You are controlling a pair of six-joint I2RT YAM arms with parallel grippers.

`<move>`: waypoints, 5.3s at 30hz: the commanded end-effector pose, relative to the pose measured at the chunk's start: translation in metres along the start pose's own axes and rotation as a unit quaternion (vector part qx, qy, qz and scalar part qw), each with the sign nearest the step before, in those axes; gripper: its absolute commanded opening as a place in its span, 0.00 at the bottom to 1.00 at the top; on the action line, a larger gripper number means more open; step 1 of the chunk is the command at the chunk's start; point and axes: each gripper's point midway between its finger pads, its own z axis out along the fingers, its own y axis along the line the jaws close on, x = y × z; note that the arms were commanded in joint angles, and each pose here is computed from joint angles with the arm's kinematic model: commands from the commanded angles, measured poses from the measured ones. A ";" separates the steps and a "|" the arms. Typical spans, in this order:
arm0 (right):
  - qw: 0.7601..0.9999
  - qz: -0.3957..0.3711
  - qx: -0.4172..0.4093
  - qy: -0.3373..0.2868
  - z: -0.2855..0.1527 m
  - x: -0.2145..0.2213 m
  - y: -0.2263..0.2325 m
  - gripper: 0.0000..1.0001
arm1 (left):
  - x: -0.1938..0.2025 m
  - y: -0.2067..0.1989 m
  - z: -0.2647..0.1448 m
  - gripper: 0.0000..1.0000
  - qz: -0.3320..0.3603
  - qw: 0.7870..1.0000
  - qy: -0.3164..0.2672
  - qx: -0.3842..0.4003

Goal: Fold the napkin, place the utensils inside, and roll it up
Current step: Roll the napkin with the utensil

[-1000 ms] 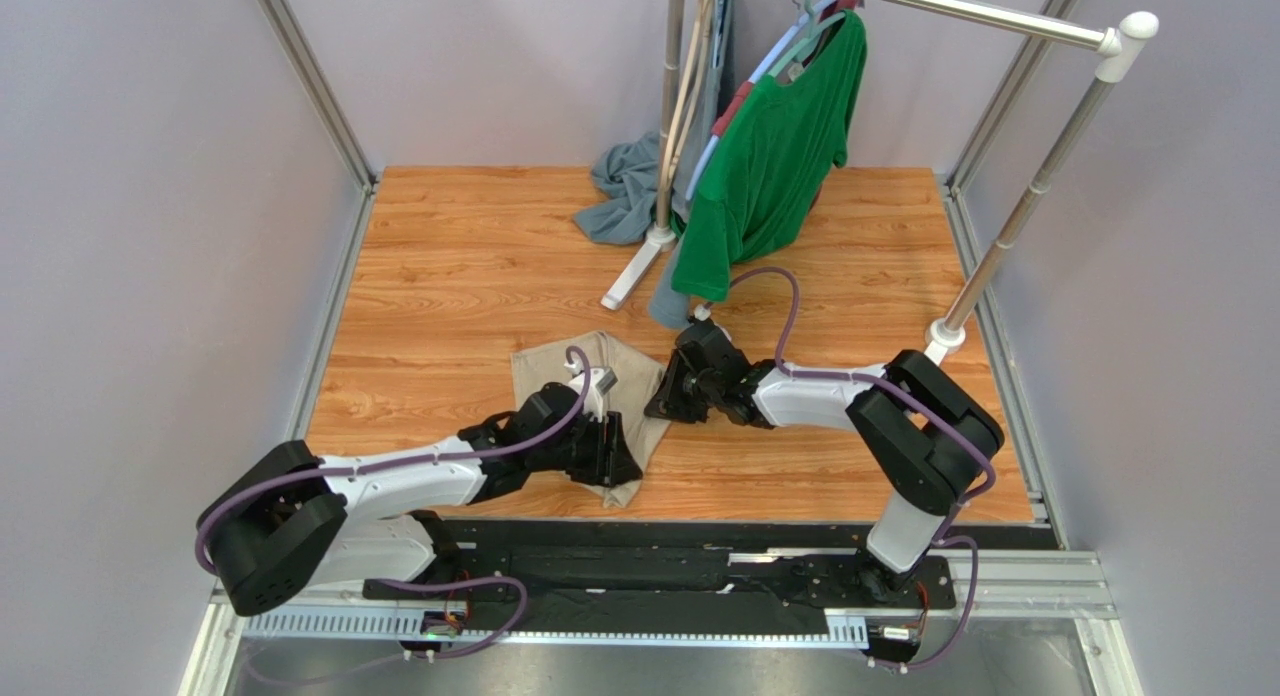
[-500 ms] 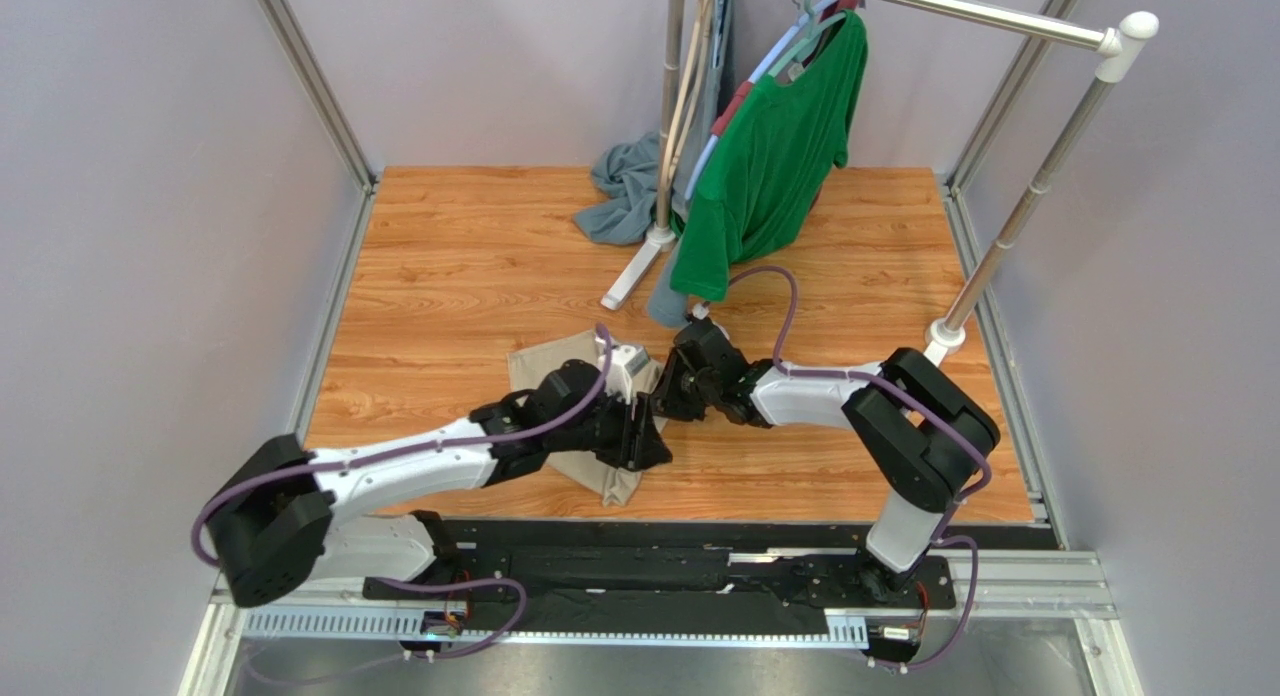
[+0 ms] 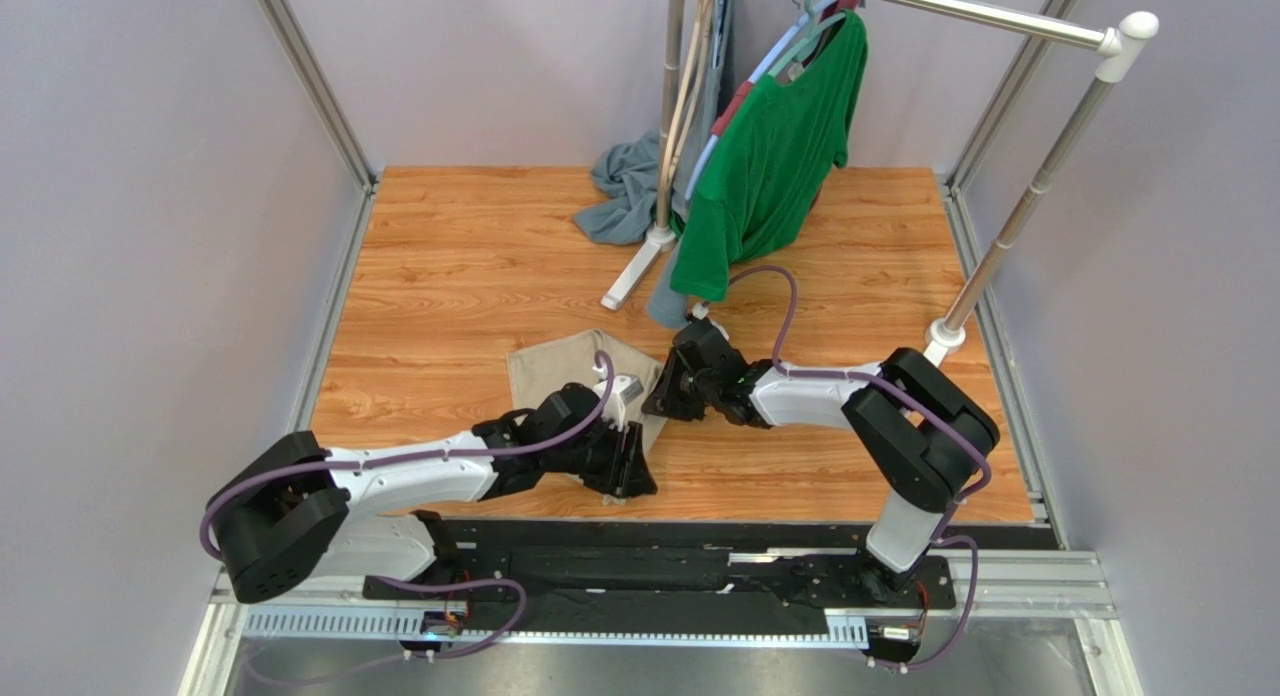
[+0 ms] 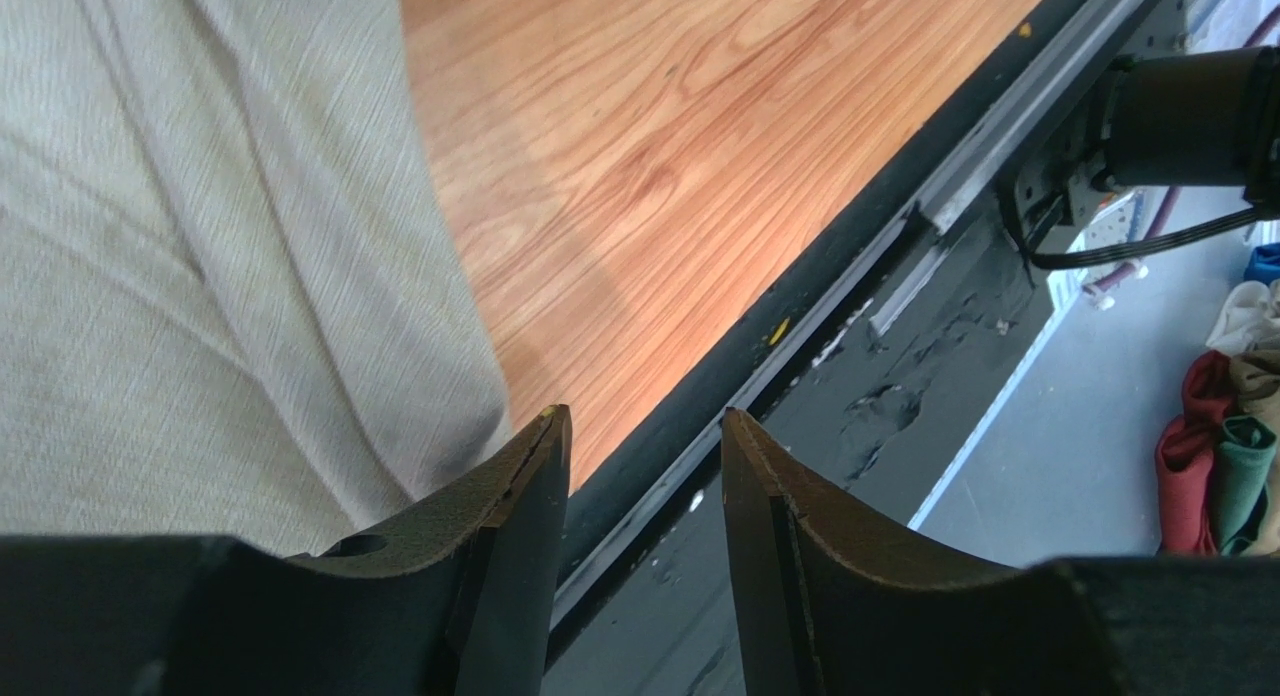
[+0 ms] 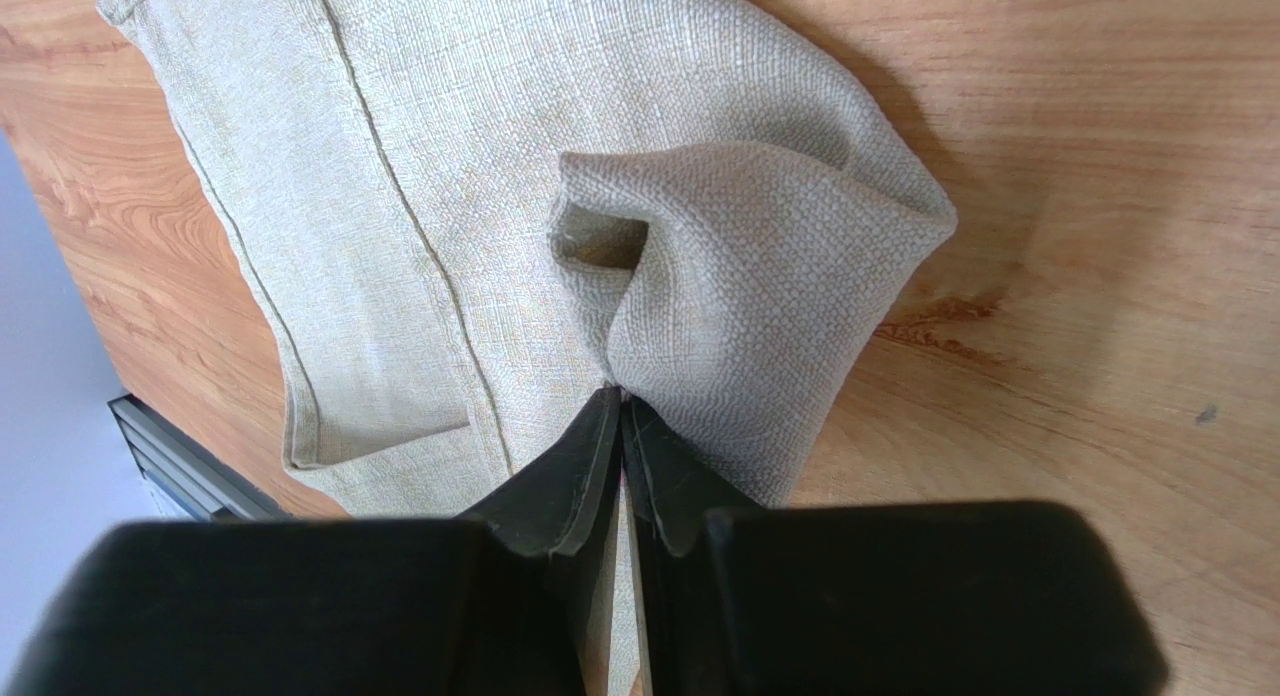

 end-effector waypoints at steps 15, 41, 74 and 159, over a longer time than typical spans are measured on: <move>0.992 -0.018 0.125 -0.001 0.006 0.013 -0.070 0.12 | 0.029 0.029 -0.006 0.48 -0.043 0.999 -0.018 -0.025; 0.995 -0.094 0.028 -0.001 -0.011 -0.011 0.001 0.35 | 0.058 0.068 -0.004 0.44 -0.141 0.985 -0.014 -0.099; 1.000 0.012 -0.016 -0.013 -0.030 0.009 -0.022 0.50 | 0.065 0.085 -0.006 0.34 -0.179 0.977 -0.013 -0.112; 0.995 0.028 0.086 -0.035 -0.024 -0.007 -0.044 0.15 | -0.065 0.025 0.045 0.54 0.131 0.939 -0.122 -0.292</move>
